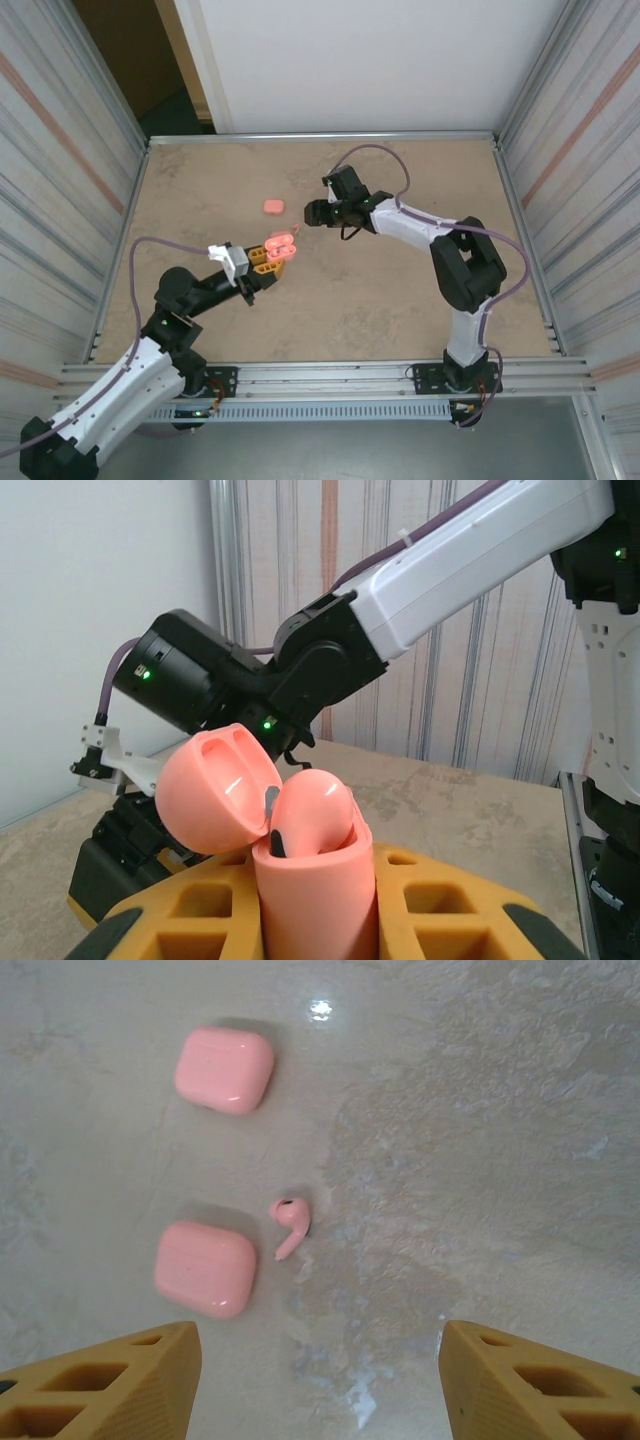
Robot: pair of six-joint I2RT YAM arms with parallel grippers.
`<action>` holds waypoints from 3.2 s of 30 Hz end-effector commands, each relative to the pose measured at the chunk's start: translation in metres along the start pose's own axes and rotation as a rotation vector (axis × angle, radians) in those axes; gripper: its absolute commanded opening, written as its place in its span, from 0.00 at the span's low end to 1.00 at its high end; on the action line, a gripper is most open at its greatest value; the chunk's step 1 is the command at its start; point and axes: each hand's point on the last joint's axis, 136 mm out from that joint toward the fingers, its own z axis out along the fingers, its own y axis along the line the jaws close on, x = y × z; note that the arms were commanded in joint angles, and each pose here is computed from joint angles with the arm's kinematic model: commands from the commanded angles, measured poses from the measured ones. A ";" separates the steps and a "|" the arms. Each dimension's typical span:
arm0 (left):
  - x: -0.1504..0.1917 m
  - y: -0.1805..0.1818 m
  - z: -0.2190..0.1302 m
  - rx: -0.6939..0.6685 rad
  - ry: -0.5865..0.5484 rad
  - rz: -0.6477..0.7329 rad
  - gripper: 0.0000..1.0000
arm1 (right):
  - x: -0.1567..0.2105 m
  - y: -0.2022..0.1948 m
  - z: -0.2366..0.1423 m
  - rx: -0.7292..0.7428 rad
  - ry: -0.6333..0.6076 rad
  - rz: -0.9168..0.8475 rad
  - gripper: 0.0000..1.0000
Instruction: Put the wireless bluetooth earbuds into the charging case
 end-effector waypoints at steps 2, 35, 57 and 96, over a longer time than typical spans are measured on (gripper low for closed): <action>-0.013 -0.001 -0.004 -0.009 -0.034 0.048 0.00 | -0.006 -0.004 0.015 0.027 0.030 0.024 0.63; -0.004 -0.003 -0.012 -0.027 -0.023 0.046 0.00 | 0.005 0.008 0.087 0.122 0.167 -0.104 0.62; -0.004 -0.004 -0.017 -0.038 -0.024 0.047 0.00 | 0.017 0.019 0.104 0.124 0.226 -0.146 0.45; -0.002 -0.002 -0.017 -0.049 -0.017 0.045 0.00 | 0.014 0.022 0.081 0.078 0.215 -0.151 0.19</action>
